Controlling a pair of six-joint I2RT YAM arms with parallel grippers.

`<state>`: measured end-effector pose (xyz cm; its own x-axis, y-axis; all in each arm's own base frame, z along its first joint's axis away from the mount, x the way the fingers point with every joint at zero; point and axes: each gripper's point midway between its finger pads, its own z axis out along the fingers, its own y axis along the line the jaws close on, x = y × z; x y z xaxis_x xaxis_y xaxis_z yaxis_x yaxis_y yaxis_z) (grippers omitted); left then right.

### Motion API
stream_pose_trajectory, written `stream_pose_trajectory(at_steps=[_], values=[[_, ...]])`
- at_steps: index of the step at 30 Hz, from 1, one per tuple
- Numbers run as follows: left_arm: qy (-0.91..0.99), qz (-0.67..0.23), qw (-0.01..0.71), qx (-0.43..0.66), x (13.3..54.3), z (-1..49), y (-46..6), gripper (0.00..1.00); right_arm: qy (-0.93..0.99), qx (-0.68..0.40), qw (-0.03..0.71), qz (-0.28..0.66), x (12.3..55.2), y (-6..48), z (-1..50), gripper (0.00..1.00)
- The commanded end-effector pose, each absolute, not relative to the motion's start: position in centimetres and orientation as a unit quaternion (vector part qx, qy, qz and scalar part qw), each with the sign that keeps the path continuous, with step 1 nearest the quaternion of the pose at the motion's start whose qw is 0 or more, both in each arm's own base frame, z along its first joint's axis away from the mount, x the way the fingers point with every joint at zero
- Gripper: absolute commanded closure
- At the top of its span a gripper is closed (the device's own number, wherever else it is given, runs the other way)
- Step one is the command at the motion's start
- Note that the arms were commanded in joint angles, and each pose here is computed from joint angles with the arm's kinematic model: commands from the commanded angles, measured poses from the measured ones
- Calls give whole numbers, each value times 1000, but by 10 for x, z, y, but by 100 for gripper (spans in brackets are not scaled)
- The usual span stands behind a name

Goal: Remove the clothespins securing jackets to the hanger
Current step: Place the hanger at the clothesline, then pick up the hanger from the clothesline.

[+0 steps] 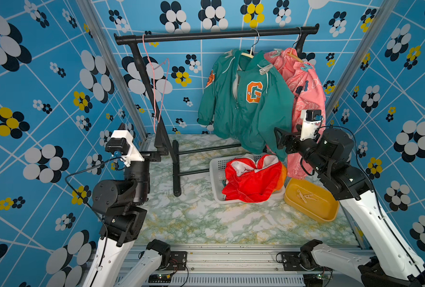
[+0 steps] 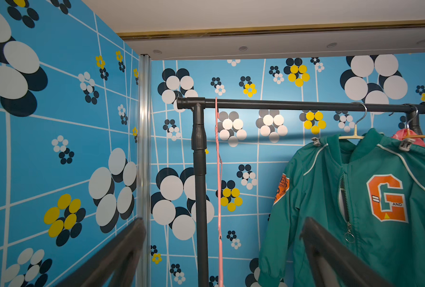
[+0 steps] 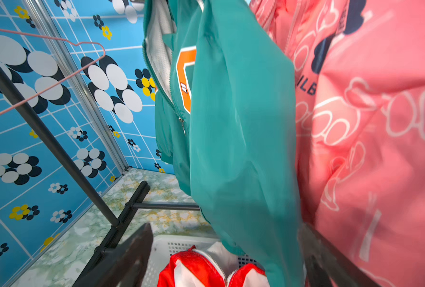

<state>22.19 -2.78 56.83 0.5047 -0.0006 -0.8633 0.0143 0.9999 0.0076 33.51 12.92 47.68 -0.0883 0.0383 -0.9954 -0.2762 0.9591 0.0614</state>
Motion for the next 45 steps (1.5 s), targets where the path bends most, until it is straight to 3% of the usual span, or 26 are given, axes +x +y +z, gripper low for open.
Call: stream_pose_trajectory(at_steps=[1, 7, 12, 19, 26, 32, 40, 45], values=[[517, -64, 852, 53, 212, 551, -48, 0, 690, -117, 707, 104, 335, 133, 514, 6], [526, -193, 809, 176, 180, 534, -100, 1, 648, -142, 746, 62, 343, 130, 566, 6], [545, -292, 745, 249, 185, 497, -144, 3, 640, -144, 754, 37, 370, 125, 579, 6], [601, -306, 690, 262, 234, 443, -188, 3, 619, -162, 767, 41, 407, 133, 589, 10], [643, -253, 655, 305, 257, 401, -237, 2, 613, -174, 771, 23, 434, 137, 596, 12], [657, -257, 637, 311, 273, 382, -256, 2, 637, -205, 742, 32, 452, 152, 580, 44], [657, -254, 642, 304, 276, 387, -257, 1, 674, -227, 702, 47, 473, 165, 539, 47], [657, -258, 642, 300, 273, 387, -256, 1, 682, -241, 684, 90, 474, 179, 526, 60]])
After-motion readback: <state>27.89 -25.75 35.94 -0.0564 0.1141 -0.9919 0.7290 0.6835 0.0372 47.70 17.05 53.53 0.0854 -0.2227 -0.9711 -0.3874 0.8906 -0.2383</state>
